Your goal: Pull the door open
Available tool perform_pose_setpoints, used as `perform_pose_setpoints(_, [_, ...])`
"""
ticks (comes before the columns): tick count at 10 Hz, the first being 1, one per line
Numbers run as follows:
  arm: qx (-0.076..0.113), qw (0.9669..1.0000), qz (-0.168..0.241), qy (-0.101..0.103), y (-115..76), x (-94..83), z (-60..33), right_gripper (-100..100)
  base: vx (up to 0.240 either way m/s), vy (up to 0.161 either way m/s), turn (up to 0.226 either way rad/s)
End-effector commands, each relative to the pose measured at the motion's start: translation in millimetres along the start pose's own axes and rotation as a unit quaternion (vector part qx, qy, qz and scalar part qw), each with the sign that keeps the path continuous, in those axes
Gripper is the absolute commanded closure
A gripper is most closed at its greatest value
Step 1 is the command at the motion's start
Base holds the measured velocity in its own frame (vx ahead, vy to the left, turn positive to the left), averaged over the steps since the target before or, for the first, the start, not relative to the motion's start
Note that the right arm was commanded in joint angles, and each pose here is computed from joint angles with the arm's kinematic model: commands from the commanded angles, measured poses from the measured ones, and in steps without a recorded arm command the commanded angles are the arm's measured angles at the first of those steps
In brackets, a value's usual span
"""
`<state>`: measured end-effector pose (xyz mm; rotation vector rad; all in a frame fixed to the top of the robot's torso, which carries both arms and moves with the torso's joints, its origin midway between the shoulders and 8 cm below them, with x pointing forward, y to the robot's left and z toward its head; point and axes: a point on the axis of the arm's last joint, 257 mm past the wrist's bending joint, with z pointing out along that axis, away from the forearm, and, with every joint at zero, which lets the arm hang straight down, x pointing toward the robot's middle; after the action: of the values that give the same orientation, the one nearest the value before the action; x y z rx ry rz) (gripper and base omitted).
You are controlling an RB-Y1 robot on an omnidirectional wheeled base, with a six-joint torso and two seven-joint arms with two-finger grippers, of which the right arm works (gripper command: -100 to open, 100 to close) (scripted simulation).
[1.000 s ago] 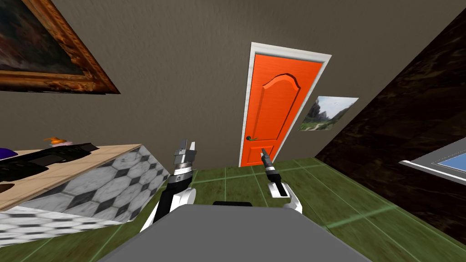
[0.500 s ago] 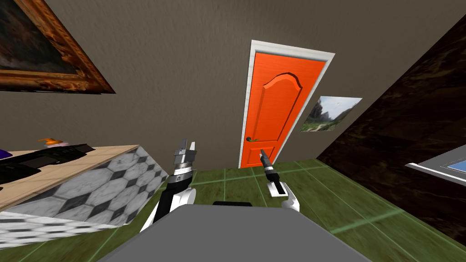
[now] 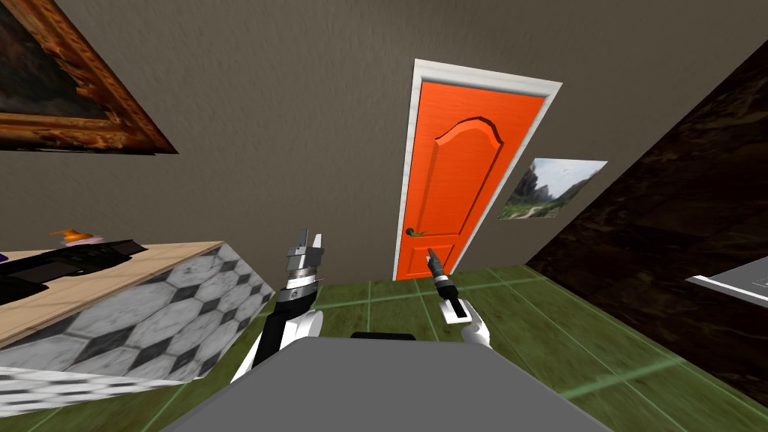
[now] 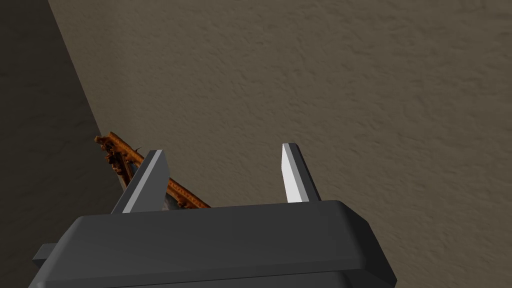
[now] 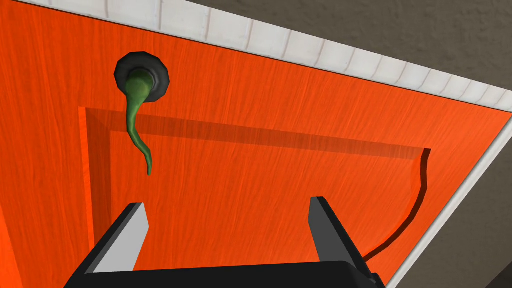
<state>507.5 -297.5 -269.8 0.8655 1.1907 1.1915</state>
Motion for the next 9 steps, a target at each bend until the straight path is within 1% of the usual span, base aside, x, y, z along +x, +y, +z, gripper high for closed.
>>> perform_pose_setpoints(1, [0.011,0.9999,0.007,0.004,-10.2,1.1,1.5,-100,0.097,-0.027,0.012])
perform_pose_setpoints(5, [0.037,0.999,0.022,0.011,-34.6,3.4,2.9,-100,0.098,-0.031,0.014])
perform_pose_setpoints(9, [0.059,0.9975,0.036,0.016,-54.4,5.3,3.1,-100,0.08,-0.029,0.012])
